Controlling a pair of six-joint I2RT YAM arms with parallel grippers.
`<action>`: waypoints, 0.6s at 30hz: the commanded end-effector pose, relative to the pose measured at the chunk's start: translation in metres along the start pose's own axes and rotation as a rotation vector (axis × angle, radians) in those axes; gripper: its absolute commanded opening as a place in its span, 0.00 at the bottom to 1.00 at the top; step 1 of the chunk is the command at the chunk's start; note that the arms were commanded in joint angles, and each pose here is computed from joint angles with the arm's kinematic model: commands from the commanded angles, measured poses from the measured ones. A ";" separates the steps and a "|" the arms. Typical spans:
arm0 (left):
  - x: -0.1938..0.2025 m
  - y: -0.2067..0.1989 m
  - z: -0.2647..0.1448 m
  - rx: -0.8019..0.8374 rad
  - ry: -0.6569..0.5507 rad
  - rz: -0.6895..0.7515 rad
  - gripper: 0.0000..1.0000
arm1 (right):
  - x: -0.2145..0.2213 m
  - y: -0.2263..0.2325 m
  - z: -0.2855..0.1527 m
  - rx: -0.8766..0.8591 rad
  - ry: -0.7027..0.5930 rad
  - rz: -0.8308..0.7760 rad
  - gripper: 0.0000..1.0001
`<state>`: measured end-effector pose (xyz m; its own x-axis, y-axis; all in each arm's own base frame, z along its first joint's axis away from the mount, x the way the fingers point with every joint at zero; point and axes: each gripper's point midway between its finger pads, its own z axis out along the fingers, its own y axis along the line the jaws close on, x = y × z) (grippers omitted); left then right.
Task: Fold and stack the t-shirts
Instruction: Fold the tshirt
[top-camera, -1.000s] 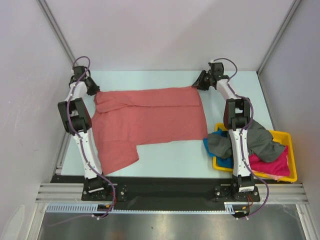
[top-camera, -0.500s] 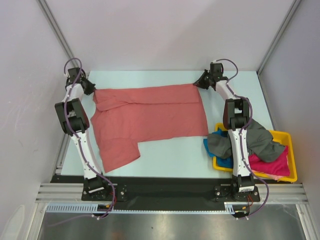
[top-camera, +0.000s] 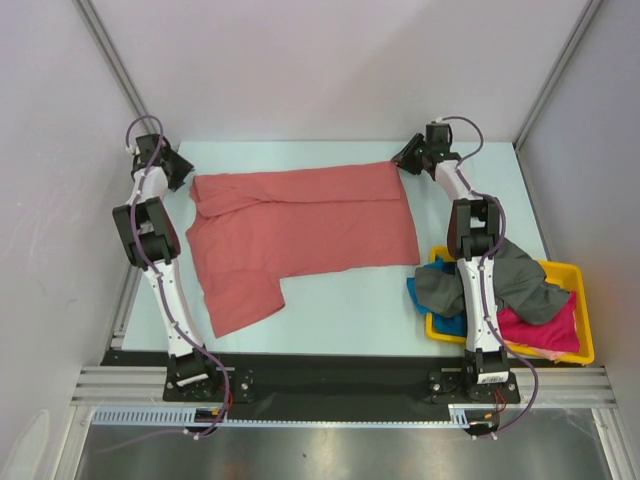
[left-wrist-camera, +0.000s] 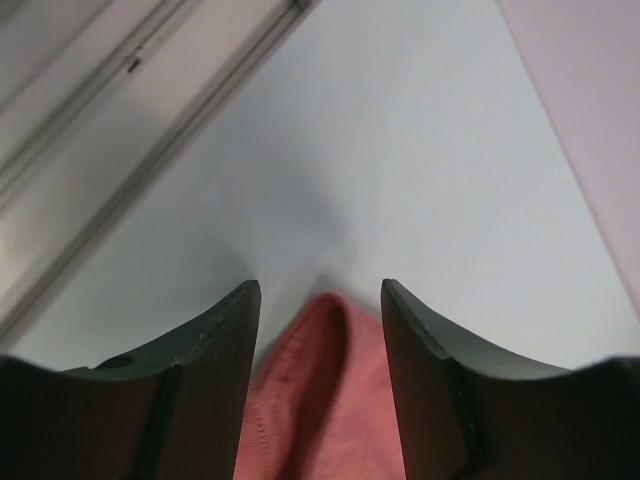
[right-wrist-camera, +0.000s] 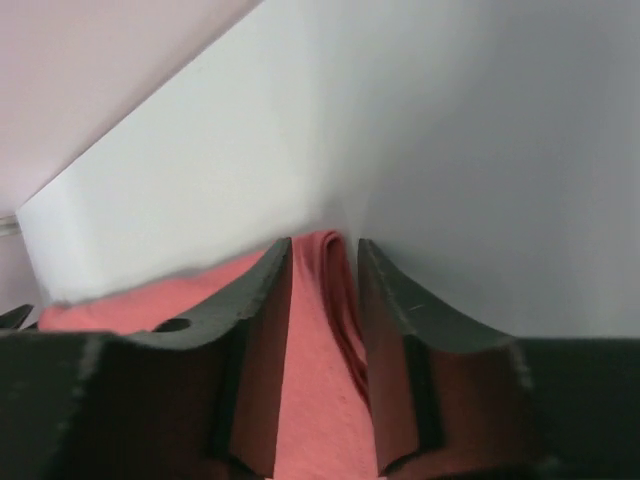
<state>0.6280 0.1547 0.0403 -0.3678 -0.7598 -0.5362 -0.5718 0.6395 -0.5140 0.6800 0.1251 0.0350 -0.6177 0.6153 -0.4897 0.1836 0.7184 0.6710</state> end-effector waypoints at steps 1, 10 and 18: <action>-0.049 -0.003 -0.033 -0.053 -0.117 0.066 0.59 | -0.051 -0.018 -0.029 0.121 -0.103 -0.002 0.40; -0.013 -0.011 -0.114 -0.178 -0.107 0.186 0.60 | -0.065 -0.002 -0.128 0.262 -0.026 -0.144 0.56; 0.072 -0.029 -0.169 -0.073 0.039 0.244 0.56 | 0.003 0.016 -0.137 0.154 0.161 -0.135 0.38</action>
<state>0.5019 0.0854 0.1093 -0.5081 -0.6165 -0.6014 -0.5913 0.7574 -0.2768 0.5929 0.0663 0.1184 -0.7042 0.4965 -0.5075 0.2580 0.8449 0.4685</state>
